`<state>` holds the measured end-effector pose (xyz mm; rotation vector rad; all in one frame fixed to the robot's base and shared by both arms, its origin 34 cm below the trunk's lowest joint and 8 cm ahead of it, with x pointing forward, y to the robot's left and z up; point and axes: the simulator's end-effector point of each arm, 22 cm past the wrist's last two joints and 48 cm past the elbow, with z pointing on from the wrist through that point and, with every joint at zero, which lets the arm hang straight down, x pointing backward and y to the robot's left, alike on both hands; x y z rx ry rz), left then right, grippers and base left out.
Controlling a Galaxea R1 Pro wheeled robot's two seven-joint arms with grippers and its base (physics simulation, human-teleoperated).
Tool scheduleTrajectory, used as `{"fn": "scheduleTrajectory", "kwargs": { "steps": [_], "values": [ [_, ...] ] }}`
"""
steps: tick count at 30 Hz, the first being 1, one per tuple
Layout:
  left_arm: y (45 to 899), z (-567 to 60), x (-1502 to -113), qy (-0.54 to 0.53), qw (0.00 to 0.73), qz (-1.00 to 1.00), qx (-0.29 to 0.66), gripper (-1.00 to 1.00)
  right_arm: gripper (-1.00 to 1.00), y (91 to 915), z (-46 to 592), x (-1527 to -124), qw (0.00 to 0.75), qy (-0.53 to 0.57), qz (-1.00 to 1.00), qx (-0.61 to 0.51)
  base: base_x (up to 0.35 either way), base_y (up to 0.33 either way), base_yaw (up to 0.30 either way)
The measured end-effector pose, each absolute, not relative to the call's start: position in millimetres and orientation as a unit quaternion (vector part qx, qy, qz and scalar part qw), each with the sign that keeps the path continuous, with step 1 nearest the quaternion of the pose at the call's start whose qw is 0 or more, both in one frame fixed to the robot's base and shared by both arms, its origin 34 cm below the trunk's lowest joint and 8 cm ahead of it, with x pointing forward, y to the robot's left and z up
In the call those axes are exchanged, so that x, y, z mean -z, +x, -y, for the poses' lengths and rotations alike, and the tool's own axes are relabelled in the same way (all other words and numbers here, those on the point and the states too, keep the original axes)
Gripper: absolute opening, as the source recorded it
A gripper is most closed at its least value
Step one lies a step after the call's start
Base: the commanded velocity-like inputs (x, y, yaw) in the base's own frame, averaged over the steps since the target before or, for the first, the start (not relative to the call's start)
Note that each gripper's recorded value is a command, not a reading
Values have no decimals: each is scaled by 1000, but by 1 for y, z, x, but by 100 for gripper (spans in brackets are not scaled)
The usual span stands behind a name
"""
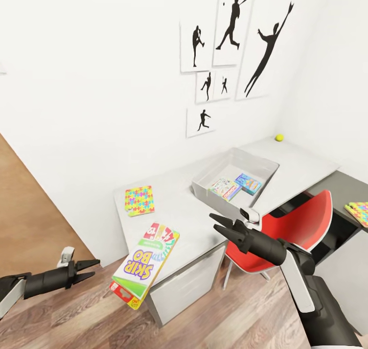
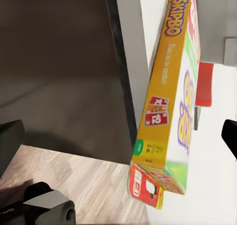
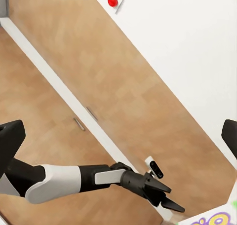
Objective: Put all the toys in the child's room - the three board games (two on the bed and one on the table), the two jigsaw puzzles on the table, and the tennis ball on the table - inside the toy box on the table in the child's room.
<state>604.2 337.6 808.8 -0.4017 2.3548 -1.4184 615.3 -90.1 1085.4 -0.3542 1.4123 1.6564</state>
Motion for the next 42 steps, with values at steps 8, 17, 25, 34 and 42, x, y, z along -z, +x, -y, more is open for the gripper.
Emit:
{"fn": "scheduleTrajectory", "kwargs": {
  "steps": [8,17,25,34,42],
  "values": [
    [594,-321,-800,-124,157,-841,503,100,100,616,90,-1085,452,-143,-572,-670,0,0,0],
    [588,-309,-795,-114,143,-843,505,100,100,616,90,-1085,452,-143,-572,-670,-71,-63,0],
    [587,-308,-794,-113,142,-844,505,100,100,616,90,-1085,452,-143,-572,-670,-49,-50,0],
    [588,-306,-794,-112,143,-843,506,100,100,616,90,-1085,452,-143,-572,-670,13,-43,0],
    [588,-304,-794,-110,144,-842,508,100,100,616,89,-1085,453,-142,-571,-670,97,-105,0]
  ]
}}
